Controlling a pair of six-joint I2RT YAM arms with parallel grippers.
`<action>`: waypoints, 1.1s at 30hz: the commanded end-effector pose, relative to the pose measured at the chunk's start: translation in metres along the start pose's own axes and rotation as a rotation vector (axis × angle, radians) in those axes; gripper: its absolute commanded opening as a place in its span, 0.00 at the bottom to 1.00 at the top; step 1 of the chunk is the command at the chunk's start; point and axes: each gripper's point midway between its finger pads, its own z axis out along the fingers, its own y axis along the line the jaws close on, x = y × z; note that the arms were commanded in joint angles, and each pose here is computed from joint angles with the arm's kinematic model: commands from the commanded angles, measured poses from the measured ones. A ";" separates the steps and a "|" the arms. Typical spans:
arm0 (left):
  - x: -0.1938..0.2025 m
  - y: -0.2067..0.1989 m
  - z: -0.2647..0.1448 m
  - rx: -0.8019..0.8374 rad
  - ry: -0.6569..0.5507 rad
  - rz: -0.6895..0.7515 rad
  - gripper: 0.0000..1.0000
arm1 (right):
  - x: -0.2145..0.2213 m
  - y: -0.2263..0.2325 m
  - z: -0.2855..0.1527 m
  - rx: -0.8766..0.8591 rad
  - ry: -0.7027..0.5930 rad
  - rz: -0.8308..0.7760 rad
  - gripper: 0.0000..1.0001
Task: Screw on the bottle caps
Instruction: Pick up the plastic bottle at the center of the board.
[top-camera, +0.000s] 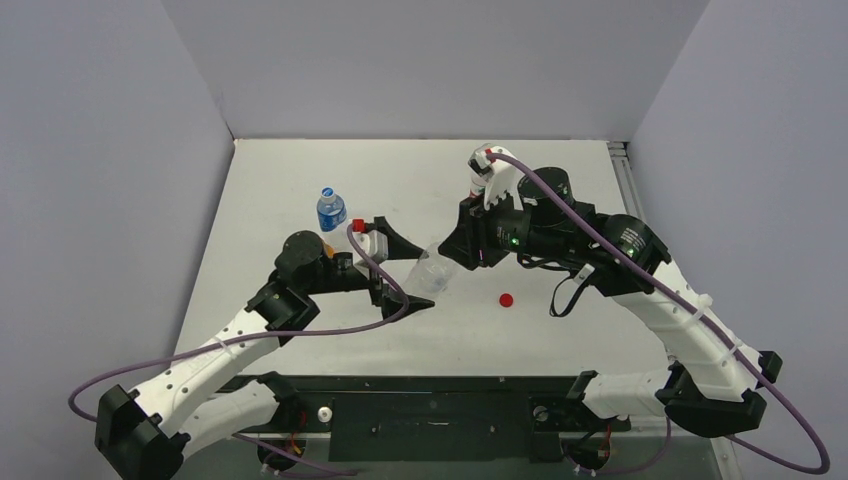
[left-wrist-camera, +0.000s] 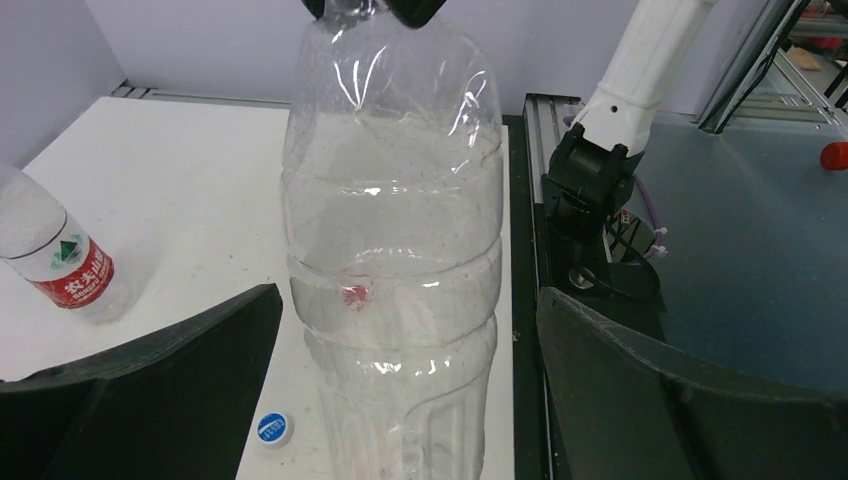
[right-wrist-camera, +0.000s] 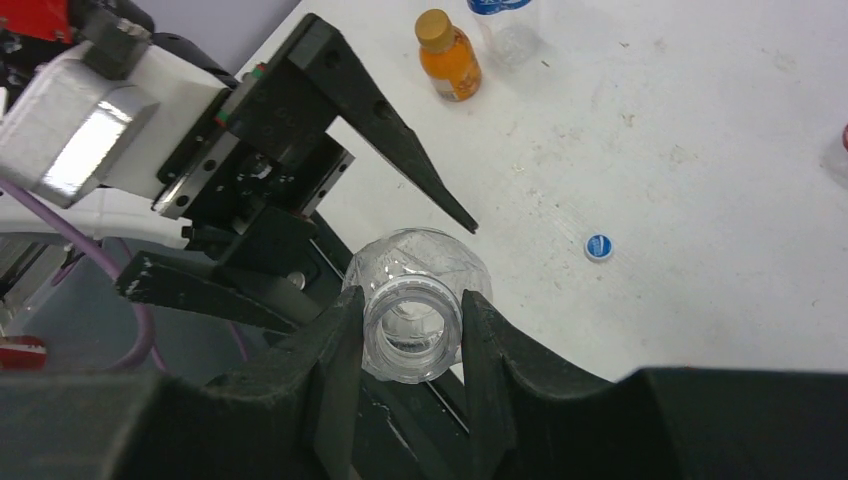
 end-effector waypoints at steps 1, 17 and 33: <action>-0.018 0.003 0.005 -0.004 -0.028 0.044 0.96 | -0.021 0.025 -0.008 -0.082 -0.062 -0.038 0.00; -0.017 0.005 0.017 0.009 -0.049 -0.057 0.49 | -0.017 0.015 -0.001 -0.019 -0.073 -0.034 0.00; 0.015 0.064 -0.014 -0.393 0.030 -0.044 0.28 | -0.024 -0.097 -0.067 0.466 -0.325 0.266 0.65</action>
